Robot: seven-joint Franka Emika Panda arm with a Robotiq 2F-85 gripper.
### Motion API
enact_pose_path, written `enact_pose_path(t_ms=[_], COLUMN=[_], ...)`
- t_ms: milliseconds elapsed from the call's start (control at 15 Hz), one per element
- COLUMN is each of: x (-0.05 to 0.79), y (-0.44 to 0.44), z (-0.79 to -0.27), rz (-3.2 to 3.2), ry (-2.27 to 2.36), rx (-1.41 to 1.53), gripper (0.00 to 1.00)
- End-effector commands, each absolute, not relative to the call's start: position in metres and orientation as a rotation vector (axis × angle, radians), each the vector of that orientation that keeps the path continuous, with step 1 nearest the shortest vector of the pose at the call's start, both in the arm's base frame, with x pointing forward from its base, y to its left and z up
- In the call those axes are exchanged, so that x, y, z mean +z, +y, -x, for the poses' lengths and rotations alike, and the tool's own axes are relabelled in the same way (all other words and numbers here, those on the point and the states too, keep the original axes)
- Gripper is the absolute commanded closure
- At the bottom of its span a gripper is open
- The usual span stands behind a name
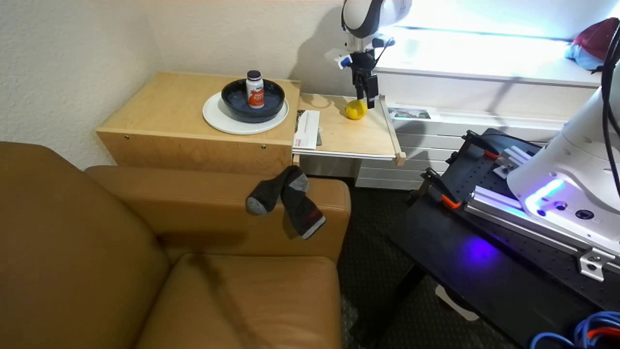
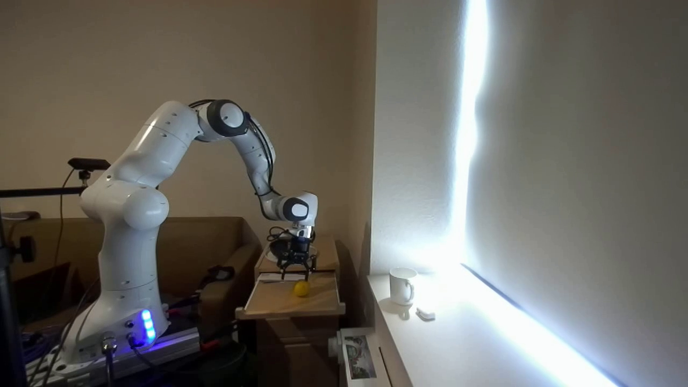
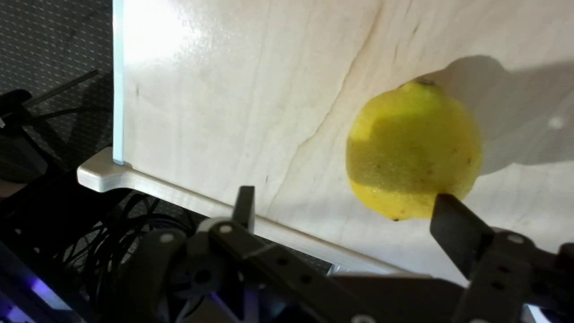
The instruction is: Place the white bottle in the black bowl on top of the night stand, place the lemon in the white mug on the window sill, close the open drawer on the nightstand
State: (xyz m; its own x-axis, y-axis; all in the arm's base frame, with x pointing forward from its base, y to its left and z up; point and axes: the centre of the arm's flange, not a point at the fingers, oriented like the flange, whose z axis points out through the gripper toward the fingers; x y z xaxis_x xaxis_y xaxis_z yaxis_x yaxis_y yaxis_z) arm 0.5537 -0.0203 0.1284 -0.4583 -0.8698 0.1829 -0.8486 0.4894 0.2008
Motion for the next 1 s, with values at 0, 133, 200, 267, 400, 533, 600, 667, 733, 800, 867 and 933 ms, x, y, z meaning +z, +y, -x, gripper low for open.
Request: enact_pose_path(t_ms=[0, 133, 200, 267, 400, 533, 600, 667, 733, 800, 867, 933], x=[0.117, 0.108, 0.103, 0.097, 0.105, 0.094, 0.093, 0.092, 0.093, 0.094, 0.094, 0.094], y=[-0.025, -0.028, -0.029, -0.029, -0.026, -0.027, -0.028, -0.027, -0.026, -0.025, -0.024, -0.024], z=[-0.555, -0.554, -0.556, -0.557, -0.559, -0.557, -0.557, -0.558, -0.559, -0.560, -0.560, -0.561], rz=[-1.441, -1.432, -1.435, -1.435, -1.448, -1.452, -1.466, -1.479, -1.485, -1.489, -1.496, -1.505], ry=[-2.522, -2.562, -2.582, -2.594, -2.575, -2.581, -2.587, -2.589, -2.596, -2.598, -2.598, -2.600], rx=[-0.055, -0.027, -0.006, 0.007, -0.018, -0.004, -0.017, -0.028, -0.041, -0.043, -0.044, -0.047], gripper=[0.00, 0.00, 0.00, 0.00, 0.00, 0.00, 0.00, 0.17, 0.26, 0.34, 0.40, 0.47])
